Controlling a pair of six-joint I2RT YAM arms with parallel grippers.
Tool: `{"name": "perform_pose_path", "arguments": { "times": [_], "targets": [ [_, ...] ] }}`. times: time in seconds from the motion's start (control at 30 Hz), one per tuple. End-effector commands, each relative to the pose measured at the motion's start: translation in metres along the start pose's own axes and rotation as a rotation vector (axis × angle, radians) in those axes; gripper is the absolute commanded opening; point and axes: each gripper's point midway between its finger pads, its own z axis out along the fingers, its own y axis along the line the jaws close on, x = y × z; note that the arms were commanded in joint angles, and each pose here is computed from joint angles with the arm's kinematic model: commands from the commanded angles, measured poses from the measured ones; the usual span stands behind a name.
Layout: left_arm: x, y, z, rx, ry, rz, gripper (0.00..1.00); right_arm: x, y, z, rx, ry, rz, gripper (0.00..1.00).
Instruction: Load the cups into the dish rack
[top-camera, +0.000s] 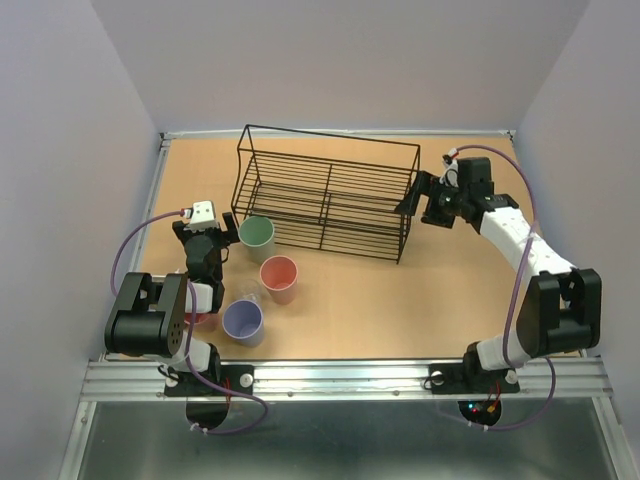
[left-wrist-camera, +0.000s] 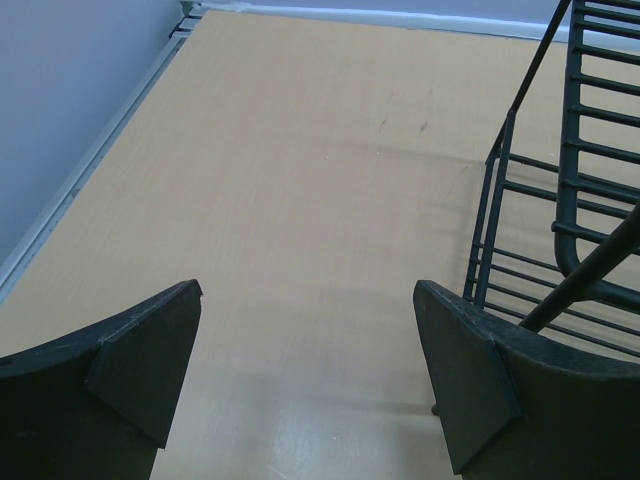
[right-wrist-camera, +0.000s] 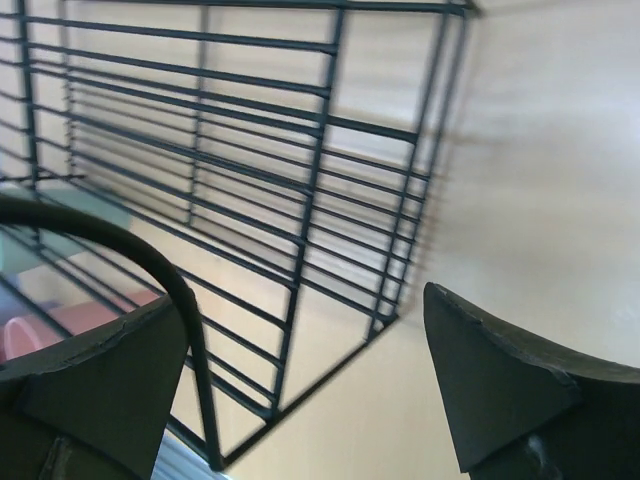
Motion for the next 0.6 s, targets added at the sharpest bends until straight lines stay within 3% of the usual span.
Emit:
{"name": "perform_pose_path", "arguments": {
  "times": [0.0,0.4,0.5,0.57],
  "targets": [
    [-0.067,0.003,0.0,-0.012,-0.256,-0.06,0.99,-0.011,-0.015,-0.035,0.192,-0.064,-0.036,1.0],
    [-0.069,0.005,-0.004,-0.017,-0.27,-0.063,0.99,-0.002,-0.015,-0.086,0.279,-0.182,0.025,1.0],
    [-0.085,0.016,-0.01,-0.073,-0.294,-0.101,0.99,0.002,-0.017,-0.093,0.295,-0.192,0.021,1.0],
    [-0.078,0.019,0.001,-0.108,-0.19,-0.068,0.99,0.005,-0.021,-0.093,0.312,-0.185,0.008,1.0]
  ]
}}
